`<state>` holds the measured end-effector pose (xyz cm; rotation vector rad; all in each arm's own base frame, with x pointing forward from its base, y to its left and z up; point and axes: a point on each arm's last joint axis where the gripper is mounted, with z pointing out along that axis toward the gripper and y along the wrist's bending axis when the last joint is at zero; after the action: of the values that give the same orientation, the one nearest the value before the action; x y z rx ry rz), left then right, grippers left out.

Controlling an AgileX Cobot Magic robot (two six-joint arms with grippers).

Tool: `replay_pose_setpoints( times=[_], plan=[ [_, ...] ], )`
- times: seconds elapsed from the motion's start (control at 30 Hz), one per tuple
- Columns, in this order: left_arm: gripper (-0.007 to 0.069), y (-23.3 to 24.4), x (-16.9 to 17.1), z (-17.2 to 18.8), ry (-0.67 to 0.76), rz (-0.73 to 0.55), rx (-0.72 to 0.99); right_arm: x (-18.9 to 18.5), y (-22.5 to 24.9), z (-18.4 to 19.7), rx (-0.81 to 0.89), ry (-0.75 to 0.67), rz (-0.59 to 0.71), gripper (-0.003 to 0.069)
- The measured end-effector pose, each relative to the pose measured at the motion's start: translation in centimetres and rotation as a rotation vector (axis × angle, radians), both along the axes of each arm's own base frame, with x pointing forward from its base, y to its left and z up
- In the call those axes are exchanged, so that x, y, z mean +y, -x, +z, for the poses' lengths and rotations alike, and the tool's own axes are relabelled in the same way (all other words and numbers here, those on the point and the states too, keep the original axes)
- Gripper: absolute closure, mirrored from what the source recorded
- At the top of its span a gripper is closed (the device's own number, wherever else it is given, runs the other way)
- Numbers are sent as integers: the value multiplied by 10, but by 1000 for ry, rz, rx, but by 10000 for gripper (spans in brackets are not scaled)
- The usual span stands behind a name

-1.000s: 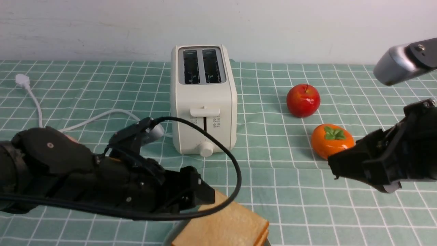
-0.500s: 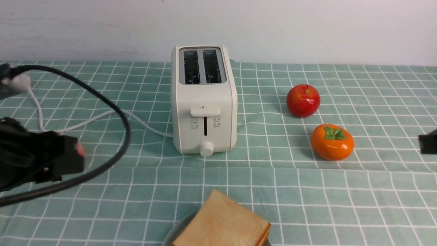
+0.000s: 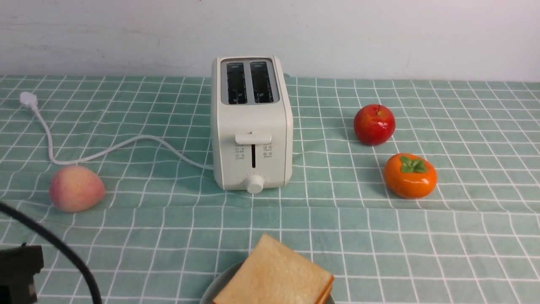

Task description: Take toasted bread from bread machine on blue coffee table place on plate.

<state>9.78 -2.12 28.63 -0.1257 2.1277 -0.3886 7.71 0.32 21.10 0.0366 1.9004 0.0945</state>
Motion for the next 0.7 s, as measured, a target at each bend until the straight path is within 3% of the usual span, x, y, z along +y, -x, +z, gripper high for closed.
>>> replay_pose_setpoints(
  times=[0.23,0.7],
  plan=[
    [639,2,1,-1,21,25,-81,-1,10,-1,-93,-22,-4,675],
    [639,2,-3,1,139,33,-92,-1,11,0,-99,-26,-5,664]
  ],
)
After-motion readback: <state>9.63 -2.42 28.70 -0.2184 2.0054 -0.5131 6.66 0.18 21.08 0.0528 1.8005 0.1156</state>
